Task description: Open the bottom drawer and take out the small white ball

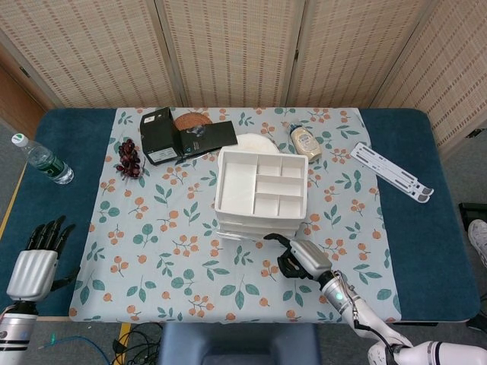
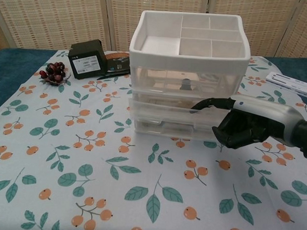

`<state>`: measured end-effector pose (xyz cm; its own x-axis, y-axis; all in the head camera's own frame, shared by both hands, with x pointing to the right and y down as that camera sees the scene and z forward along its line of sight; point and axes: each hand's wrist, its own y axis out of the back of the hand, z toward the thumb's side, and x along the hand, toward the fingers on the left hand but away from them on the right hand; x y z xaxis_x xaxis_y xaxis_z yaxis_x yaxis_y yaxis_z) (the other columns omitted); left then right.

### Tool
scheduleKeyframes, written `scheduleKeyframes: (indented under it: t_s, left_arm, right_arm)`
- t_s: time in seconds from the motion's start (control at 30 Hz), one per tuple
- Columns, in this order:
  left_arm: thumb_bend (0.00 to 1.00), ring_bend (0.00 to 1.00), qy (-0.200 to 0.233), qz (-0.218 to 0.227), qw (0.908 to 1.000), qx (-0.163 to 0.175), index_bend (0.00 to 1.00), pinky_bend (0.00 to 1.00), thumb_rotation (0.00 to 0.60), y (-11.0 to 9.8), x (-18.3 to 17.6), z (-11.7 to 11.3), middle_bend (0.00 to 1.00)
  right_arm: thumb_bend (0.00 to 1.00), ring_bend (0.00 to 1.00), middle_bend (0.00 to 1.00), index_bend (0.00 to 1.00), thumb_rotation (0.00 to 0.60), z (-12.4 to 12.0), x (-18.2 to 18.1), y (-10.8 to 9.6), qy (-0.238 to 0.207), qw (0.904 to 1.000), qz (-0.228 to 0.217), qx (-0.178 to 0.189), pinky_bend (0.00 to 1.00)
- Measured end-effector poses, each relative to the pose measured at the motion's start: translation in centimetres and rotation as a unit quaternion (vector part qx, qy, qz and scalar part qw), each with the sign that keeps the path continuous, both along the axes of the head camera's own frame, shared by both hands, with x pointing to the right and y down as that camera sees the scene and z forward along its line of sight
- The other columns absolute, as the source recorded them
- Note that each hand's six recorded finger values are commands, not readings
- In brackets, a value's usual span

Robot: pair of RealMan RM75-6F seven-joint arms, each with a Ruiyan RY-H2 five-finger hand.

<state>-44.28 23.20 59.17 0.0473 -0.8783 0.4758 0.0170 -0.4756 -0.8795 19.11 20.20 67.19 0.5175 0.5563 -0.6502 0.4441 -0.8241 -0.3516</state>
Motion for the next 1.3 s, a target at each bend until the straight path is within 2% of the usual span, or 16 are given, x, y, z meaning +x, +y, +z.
scheduleKeyframes:
  t_s: [0.7,1.3]
  left_arm:
    - [0.25,0.05,0.001,-0.002,1.0000,0.002,0.11,0.07,0.600,0.2,0.1,-0.2,0.01]
    - [0.25,0.05,0.004,0.000,1.0000,0.002,0.11,0.07,0.600,0.2,0.2,-0.1,0.01]
  right_arm:
    - [0.67,1.00,0.92,0.22,0.600,-1.8,-1.2,3.7,-0.043,0.9985,-0.027,-0.020,1.00]
    - [0.67,1.00,0.92,0.22,0.600,-2.5,-0.8,5.8,-0.031,0.9971,-0.065,-0.024,1.00]
